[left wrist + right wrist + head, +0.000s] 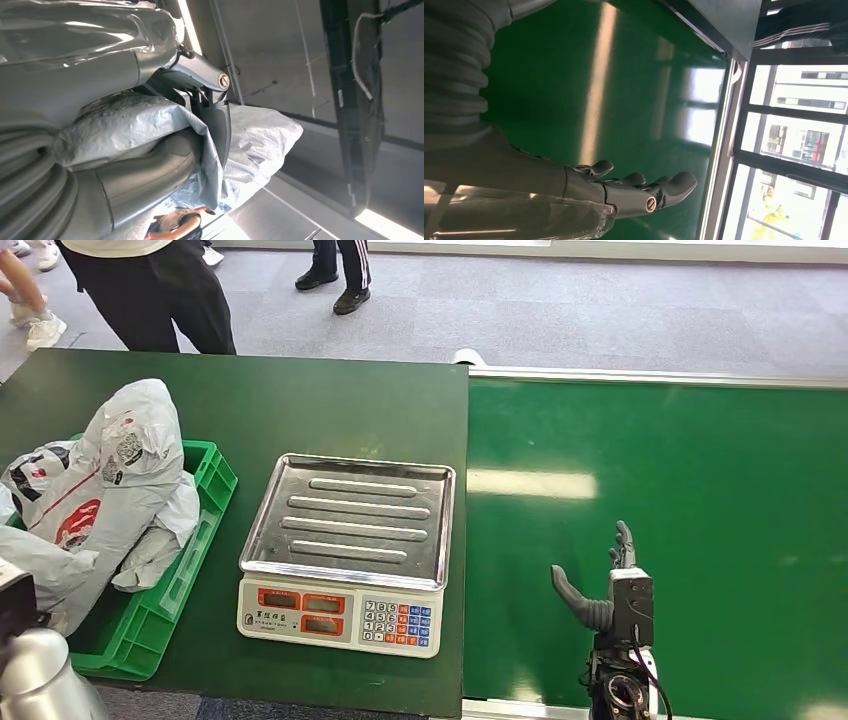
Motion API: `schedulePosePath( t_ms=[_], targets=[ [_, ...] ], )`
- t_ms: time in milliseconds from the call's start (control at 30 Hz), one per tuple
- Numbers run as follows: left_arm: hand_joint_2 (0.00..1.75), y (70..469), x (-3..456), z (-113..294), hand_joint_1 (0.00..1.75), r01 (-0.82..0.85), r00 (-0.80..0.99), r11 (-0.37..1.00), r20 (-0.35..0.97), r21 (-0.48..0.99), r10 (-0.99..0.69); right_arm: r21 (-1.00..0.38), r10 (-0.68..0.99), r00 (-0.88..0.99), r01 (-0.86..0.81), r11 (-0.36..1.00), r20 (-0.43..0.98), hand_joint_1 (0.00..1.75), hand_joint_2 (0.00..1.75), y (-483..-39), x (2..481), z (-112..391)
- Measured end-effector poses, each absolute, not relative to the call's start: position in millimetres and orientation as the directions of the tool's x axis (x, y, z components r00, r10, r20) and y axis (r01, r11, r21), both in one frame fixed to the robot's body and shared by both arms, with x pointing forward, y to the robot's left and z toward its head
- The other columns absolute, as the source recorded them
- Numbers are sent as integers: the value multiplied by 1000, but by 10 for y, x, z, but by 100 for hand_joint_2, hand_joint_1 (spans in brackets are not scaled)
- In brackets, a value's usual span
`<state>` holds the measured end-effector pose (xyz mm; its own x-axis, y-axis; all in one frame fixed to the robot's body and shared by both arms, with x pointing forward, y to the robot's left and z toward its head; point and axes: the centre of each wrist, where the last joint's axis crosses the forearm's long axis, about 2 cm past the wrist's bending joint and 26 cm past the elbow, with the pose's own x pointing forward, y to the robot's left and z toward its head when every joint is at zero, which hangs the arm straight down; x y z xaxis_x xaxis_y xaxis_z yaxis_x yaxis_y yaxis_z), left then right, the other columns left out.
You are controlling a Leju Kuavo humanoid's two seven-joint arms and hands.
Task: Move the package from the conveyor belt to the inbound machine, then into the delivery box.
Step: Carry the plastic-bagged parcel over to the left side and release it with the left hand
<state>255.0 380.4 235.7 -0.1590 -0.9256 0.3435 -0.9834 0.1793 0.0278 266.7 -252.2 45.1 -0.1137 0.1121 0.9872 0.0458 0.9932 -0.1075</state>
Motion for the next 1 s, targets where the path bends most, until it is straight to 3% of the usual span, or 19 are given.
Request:
schedulePosePath(
  t_ms=[333, 467, 633, 933, 1000],
  targets=[
    [175, 3669, 2827, 1888, 172, -917, -52, 163, 297, 363, -953, -103, 109, -111, 54, 993, 988, 0, 175, -2557, 2599, 487],
    [175, 3548, 2941, 1731, 164, -853, 15, 170, 348, 493, -937, -112, 118, -113, 58, 992, 987, 0, 175, -2582, 2576, 510],
    [175, 3457, 3049, 1666, 146, -805, 61, 191, 400, 562, -915, -120, 126, -114, 61, 991, 985, 0, 175, -2609, 2551, 536],
    [175, 3483, 3075, 1625, 139, -768, 143, 134, 372, 626, -917, -124, 130, -111, 63, 990, 985, 0, 175, -2624, 2534, 540],
    [175, 3492, 3072, 1622, 149, -767, 144, 128, 363, 629, -921, -123, 129, -109, 65, 990, 986, 0, 175, -2623, 2529, 537]
  ],
)
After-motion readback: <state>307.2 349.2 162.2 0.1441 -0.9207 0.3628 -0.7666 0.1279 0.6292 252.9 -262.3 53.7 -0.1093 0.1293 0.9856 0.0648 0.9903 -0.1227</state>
